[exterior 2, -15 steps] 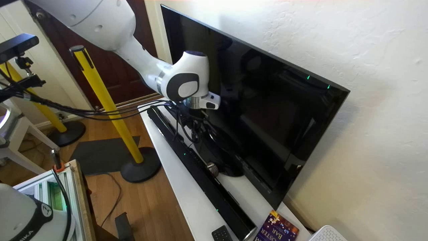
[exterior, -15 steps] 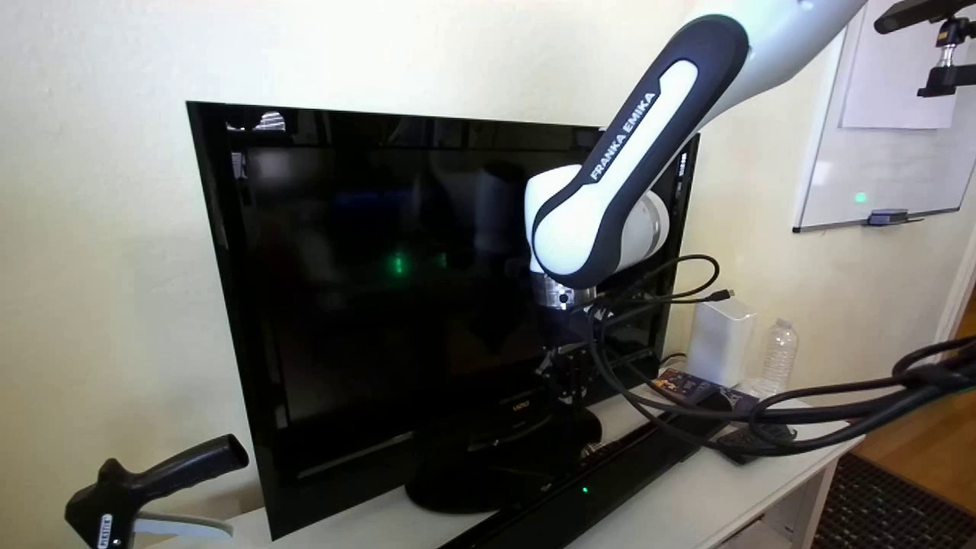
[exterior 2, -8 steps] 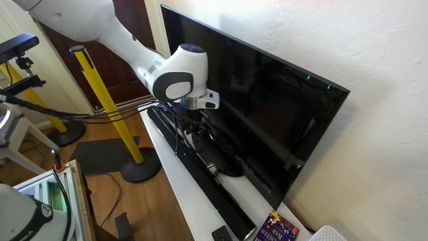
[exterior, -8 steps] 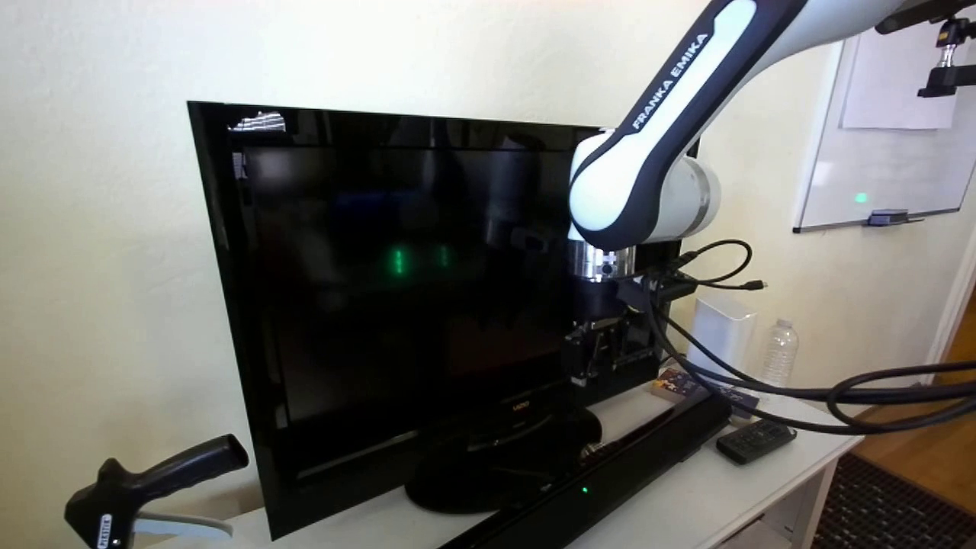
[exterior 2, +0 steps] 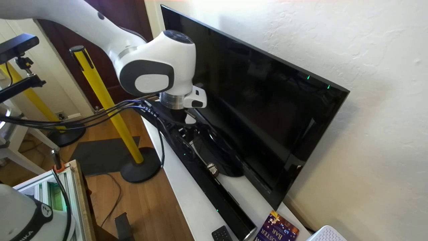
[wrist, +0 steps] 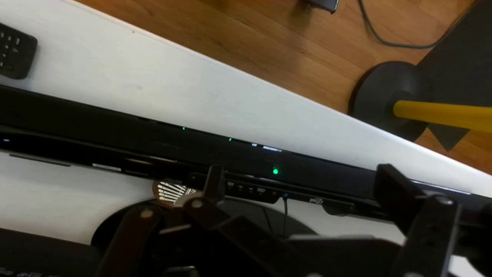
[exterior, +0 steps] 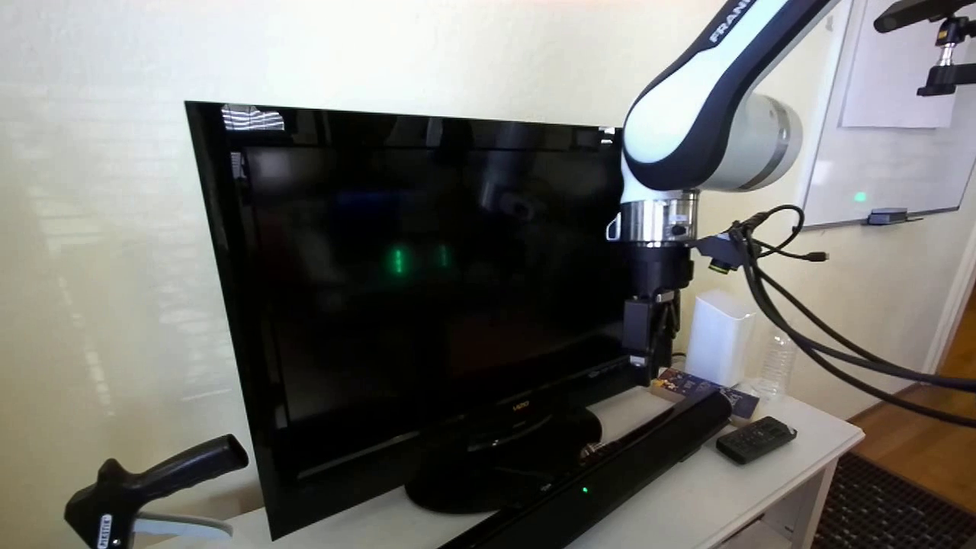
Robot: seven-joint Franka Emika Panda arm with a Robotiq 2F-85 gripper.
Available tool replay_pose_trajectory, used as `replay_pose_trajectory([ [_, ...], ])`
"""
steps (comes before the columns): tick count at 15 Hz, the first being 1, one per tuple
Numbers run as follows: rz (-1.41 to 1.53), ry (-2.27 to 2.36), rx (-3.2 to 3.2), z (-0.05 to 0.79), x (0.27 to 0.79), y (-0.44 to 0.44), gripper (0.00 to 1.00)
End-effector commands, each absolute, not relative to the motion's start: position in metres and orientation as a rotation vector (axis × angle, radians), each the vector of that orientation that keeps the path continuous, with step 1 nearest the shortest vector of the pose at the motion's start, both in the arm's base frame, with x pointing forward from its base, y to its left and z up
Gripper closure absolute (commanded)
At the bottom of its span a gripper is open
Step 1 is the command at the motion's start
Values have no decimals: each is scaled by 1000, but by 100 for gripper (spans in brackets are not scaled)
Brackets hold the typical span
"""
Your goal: Press a button on the speaker
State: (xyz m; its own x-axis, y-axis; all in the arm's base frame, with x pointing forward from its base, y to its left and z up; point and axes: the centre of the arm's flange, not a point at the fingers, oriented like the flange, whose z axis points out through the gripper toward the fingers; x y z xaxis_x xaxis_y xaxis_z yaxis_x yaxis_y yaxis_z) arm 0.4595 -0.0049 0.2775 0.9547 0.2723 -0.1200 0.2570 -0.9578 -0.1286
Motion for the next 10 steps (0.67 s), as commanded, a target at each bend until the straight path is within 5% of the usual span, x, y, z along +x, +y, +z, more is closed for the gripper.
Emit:
replay_pose_trajectory([
  [1, 219, -379, -3018, 320, 412, -5, 0],
  [10, 217, -336, -3008, 319, 415, -10, 0],
])
